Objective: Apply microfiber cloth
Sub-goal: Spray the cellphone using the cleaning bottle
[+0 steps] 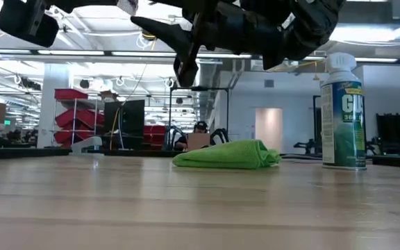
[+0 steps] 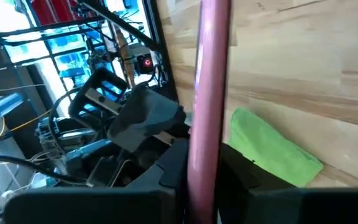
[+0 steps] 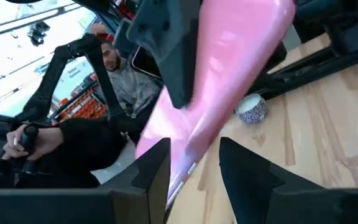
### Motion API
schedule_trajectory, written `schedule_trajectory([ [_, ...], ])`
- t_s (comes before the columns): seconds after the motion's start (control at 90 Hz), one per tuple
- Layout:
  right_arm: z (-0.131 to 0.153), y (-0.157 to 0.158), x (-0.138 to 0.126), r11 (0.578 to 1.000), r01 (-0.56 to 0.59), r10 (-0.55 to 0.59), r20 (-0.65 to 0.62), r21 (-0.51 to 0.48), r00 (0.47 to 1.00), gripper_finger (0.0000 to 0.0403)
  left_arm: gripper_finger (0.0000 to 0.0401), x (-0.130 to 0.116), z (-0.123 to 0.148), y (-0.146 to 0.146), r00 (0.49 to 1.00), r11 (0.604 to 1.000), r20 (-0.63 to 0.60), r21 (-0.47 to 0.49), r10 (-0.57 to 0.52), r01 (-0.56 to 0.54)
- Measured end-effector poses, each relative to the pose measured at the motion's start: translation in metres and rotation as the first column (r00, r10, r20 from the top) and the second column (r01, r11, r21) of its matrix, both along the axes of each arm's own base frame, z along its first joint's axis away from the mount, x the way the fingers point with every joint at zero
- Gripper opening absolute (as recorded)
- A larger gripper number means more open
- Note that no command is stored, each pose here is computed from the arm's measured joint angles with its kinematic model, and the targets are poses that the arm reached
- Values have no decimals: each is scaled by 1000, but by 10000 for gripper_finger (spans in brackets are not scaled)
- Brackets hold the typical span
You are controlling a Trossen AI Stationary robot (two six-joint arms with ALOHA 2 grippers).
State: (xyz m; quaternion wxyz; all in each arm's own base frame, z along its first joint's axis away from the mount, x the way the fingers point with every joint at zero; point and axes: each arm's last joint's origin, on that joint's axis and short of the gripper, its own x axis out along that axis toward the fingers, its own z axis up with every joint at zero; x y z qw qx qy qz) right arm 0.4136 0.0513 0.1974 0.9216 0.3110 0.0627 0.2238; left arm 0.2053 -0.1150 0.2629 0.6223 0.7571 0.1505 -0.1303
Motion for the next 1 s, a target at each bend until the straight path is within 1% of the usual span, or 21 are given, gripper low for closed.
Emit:
schedule_trajectory([
  [0.256,9,5,6,997,-76,76,-3,-7,997,126,40,3,1,4,1000,1000,10,-11,12,-12],
  [0.411,8,4,6,998,-66,66,-4,-21,998,124,40,3,1,4,1000,1000,11,-11,15,-15],
  [0.6,10,1,7,999,-48,48,14,-19,999,112,40,3,2,4,1000,1000,13,-6,13,-13],
  [0.844,13,-4,16,999,-40,41,-8,12,999,97,40,3,1,5,1000,998,3,64,-15,15],
  [0.911,14,-4,17,999,-46,46,-18,14,999,97,40,3,2,5,1000,994,2,106,-29,28],
  [1.0,13,-4,18,999,-44,45,-36,13,998,97,40,3,1,5,999,981,-7,190,-36,37],
])
